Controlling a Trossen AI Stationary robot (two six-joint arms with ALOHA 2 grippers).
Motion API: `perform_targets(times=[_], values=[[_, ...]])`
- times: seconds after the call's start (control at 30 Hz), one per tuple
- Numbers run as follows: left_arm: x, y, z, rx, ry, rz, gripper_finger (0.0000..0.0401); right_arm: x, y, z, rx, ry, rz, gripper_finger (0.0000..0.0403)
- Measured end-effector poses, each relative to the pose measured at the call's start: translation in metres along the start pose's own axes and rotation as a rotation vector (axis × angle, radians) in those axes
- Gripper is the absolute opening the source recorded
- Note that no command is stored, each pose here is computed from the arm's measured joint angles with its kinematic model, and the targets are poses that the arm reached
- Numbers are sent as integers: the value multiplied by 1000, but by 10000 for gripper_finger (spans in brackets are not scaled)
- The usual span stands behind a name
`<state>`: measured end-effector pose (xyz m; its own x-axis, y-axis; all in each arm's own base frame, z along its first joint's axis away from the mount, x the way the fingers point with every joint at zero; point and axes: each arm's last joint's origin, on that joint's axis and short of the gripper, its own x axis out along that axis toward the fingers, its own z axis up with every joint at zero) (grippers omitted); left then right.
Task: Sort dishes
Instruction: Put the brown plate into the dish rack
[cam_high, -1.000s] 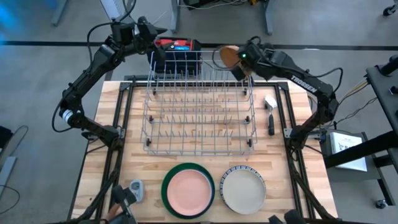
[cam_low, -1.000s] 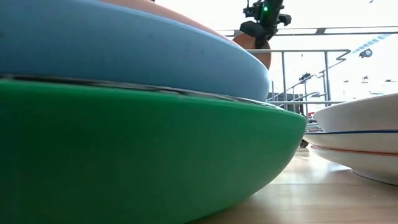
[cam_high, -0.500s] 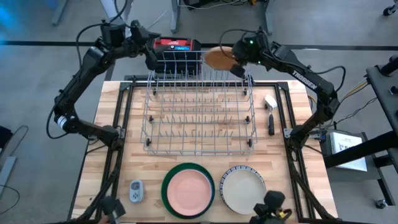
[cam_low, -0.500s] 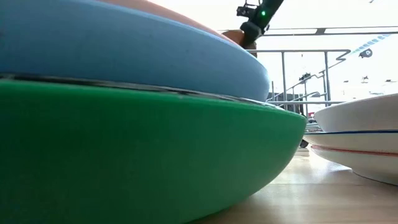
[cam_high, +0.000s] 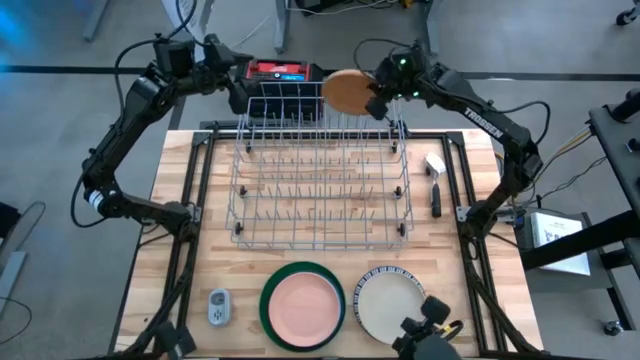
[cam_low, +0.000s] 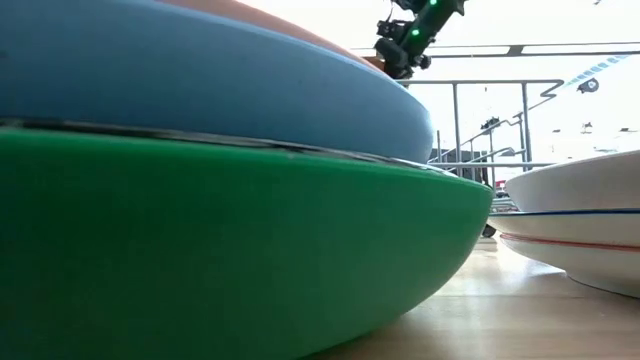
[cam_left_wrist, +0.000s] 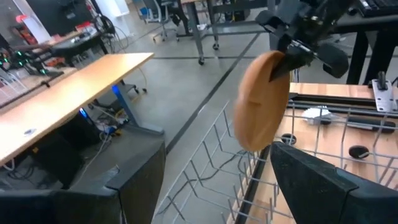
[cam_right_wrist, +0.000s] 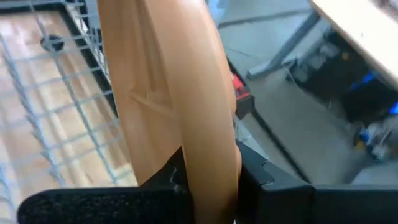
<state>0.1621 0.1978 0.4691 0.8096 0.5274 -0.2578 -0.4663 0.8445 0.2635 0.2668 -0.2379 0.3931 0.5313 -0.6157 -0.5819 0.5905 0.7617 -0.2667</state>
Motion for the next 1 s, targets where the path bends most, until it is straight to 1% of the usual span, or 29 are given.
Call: perform_targets(times=[0.07,0.13,0.17,0.23,0.4,0.43,0.53,0.67,0.73,0.87,1.0], values=[[2,0,-2,-9,12,-3,279,0,4,0,132,27,-115,47],[4,0,-4,-13,22,0,279,-4,6,0,222,40,-246,47],[5,0,-5,-14,25,0,279,-7,9,0,250,47,-302,47],[6,1,-6,-18,31,3,279,-11,18,0,265,61,-355,47],[10,3,-9,-22,37,46,279,-16,42,0,320,65,-385,47],[11,3,-10,-22,41,53,279,-17,46,0,312,75,-398,47],[13,3,-13,-25,51,59,279,-21,50,-5,305,113,-479,47],[13,3,-13,-37,53,62,279,-26,51,-21,434,217,-527,47],[13,3,-13,-38,50,63,279,-29,55,-26,494,239,-547,47],[13,5,-9,-25,12,90,279,-36,77,-23,544,200,-506,47],[13,7,-7,-15,0,119,279,-45,102,-21,560,158,-469,47]])
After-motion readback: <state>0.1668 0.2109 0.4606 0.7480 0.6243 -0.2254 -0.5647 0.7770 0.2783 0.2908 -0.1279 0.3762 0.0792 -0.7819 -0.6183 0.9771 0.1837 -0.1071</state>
